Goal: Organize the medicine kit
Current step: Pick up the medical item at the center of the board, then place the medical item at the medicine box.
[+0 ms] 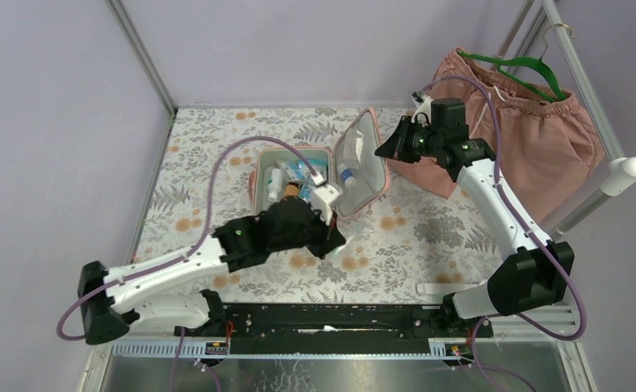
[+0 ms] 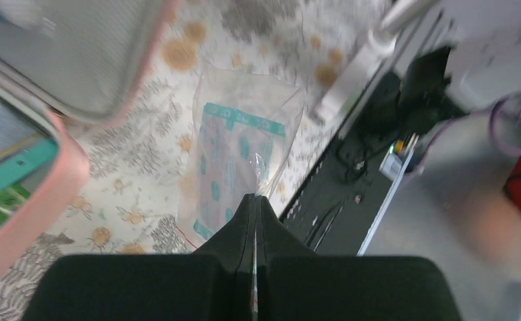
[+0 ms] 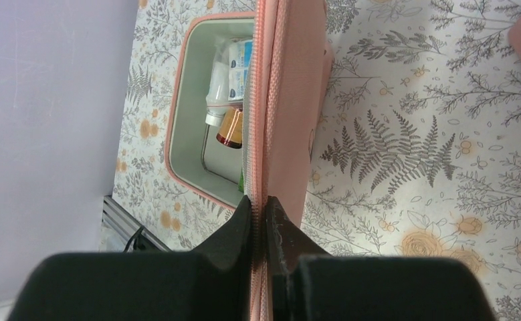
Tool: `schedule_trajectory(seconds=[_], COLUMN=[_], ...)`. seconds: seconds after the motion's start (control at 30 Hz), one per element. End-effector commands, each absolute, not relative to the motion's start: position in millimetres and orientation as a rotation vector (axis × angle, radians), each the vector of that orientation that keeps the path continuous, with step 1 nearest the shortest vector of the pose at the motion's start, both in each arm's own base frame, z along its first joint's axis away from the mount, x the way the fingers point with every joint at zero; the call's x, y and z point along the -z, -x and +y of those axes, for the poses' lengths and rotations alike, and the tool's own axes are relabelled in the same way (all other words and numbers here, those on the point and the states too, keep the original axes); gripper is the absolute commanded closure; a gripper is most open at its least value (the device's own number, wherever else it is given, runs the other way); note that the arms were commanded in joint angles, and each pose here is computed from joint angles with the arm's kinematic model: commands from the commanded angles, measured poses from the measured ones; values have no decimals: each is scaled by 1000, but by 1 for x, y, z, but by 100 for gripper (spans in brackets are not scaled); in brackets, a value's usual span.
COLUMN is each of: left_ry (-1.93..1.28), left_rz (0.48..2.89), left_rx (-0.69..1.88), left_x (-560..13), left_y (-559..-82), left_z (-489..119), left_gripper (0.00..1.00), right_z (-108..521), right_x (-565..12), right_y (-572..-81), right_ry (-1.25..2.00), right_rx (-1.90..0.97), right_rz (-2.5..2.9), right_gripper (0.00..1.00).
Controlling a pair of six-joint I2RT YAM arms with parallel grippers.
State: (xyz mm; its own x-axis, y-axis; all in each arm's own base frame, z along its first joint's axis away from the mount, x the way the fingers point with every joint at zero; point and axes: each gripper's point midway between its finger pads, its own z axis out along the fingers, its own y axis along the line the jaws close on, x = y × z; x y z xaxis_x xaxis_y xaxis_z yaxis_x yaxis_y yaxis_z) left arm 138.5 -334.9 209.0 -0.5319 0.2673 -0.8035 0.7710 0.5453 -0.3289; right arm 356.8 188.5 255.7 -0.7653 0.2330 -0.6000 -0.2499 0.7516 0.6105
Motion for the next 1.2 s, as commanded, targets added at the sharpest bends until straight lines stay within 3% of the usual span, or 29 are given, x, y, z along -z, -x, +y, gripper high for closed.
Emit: schedule_trajectory(seconds=[0.0, 0.23, 0.4, 0.63, 1.17], left_ry=[-606, -241, -89, -31, 80], left_rz=[1918, 1803, 1760, 1756, 1913], left_rx=[1091, 1179, 1387, 1511, 1351], left_x=[-287, -373, -410, -419, -360], left_y=[-164, -221, -242, -255, -291], left_z=[-327, -300, -311, -335, -343], left_gripper=[100, 100, 100, 100, 100], right_z=[196, 205, 207, 213, 221], right_x=[-251, -266, -281, -288, -293], right_y=[-331, -317, -310, -307, -307], right_ry=[-14, -168, -235, -224, -200], right_rx=[-1005, -1178, -1215, -1224, -1218], right_rz=[2311, 2209, 2141, 2130, 2129], right_gripper=[100, 100, 100, 100, 100])
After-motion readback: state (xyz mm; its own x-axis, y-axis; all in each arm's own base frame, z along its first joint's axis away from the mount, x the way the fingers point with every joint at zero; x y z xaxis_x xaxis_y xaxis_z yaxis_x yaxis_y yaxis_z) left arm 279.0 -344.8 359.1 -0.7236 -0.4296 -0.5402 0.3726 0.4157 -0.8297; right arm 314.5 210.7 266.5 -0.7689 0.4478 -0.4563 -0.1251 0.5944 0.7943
